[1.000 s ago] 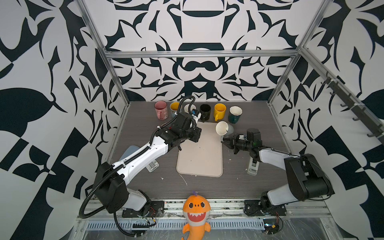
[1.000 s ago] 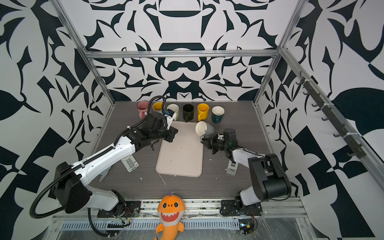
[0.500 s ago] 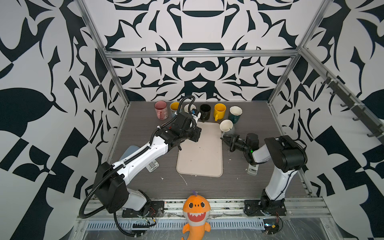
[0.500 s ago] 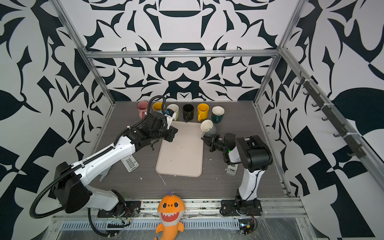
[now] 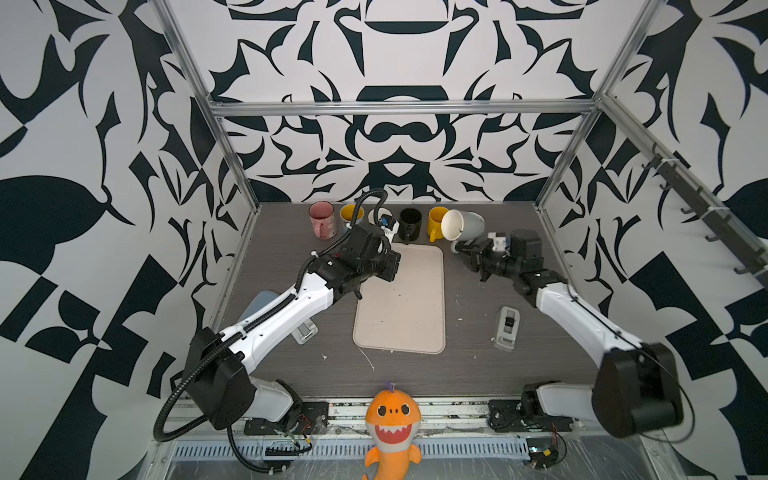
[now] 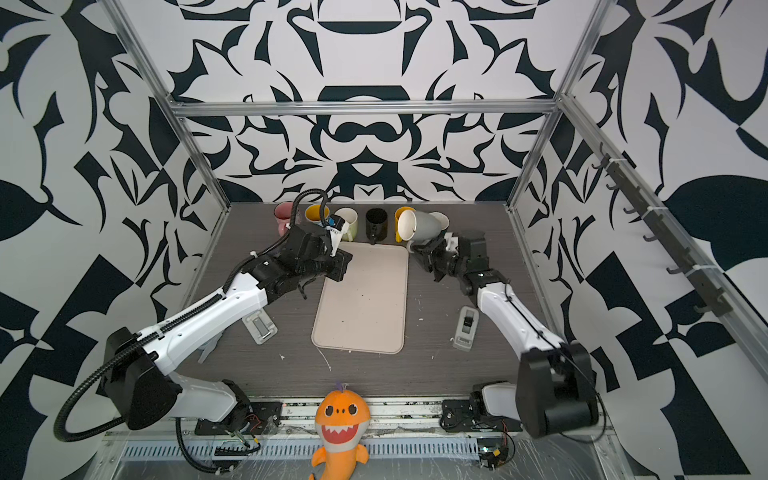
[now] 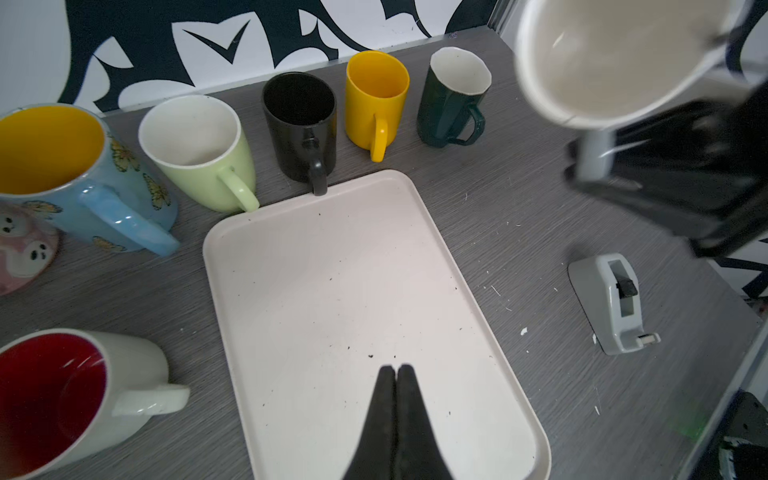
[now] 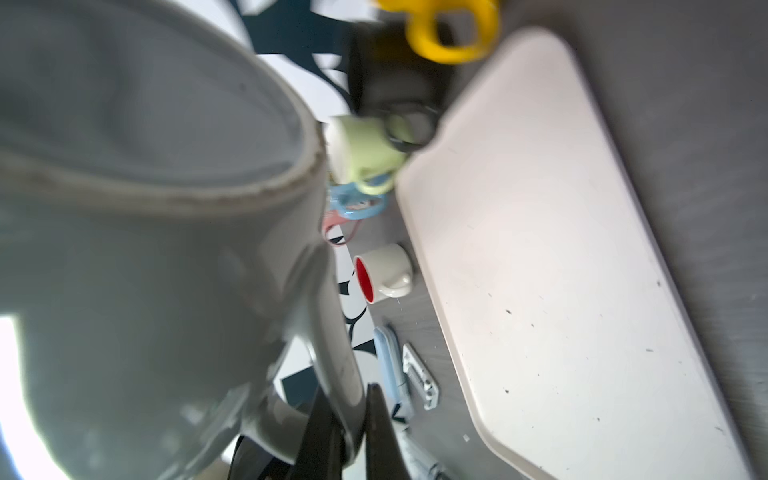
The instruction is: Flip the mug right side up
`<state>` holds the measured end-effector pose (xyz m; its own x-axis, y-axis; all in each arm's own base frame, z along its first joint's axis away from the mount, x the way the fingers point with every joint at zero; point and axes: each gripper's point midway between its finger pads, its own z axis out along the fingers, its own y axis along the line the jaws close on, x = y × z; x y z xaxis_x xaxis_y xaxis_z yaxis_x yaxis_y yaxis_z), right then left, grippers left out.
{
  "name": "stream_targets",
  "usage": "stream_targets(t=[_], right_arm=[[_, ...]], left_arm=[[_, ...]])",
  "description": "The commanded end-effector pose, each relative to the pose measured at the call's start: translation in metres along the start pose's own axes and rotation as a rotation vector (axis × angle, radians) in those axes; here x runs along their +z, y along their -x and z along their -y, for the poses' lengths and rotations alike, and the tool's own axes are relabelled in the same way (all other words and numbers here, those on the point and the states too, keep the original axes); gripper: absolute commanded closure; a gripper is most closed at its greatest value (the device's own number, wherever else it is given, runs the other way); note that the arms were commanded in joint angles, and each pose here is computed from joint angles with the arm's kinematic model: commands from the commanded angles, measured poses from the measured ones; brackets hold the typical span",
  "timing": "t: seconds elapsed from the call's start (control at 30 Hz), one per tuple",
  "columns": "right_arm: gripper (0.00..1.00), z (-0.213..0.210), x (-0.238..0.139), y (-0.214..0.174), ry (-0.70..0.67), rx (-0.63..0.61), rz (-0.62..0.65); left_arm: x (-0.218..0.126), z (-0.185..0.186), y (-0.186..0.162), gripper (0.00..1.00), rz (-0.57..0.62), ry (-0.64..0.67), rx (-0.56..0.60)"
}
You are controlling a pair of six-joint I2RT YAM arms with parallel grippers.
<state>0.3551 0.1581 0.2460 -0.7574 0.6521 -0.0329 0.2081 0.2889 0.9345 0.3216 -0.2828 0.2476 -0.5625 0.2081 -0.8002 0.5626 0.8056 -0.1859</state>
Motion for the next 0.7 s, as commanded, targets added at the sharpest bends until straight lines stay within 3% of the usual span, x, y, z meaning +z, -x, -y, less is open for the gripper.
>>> stream_targets(t=[0.0,0.3,0.5,0.67], right_arm=[[1.00,0.013,-0.032,-0.009,-0.185,-0.245,0.028],[1.00,-0.006,-0.061,-0.016,-0.504,-0.789,0.134],[1.00,-0.037,-0.066,-0.013,-0.570,-1.094,0.265],[1.00,-0.066,-0.056,-0.028,-0.563,-1.331,0.297]], left_arm=[[-0.026,-0.004,0.034,1.00,0.113,0.031,0.028],[-0.093,-0.021,0.094,1.00,0.301,0.081,0.048],[-0.118,-0.014,0.119,0.91,0.342,0.066,0.105],[-0.109,-0.009,0.124,0.89,0.319,0.022,0.109]])
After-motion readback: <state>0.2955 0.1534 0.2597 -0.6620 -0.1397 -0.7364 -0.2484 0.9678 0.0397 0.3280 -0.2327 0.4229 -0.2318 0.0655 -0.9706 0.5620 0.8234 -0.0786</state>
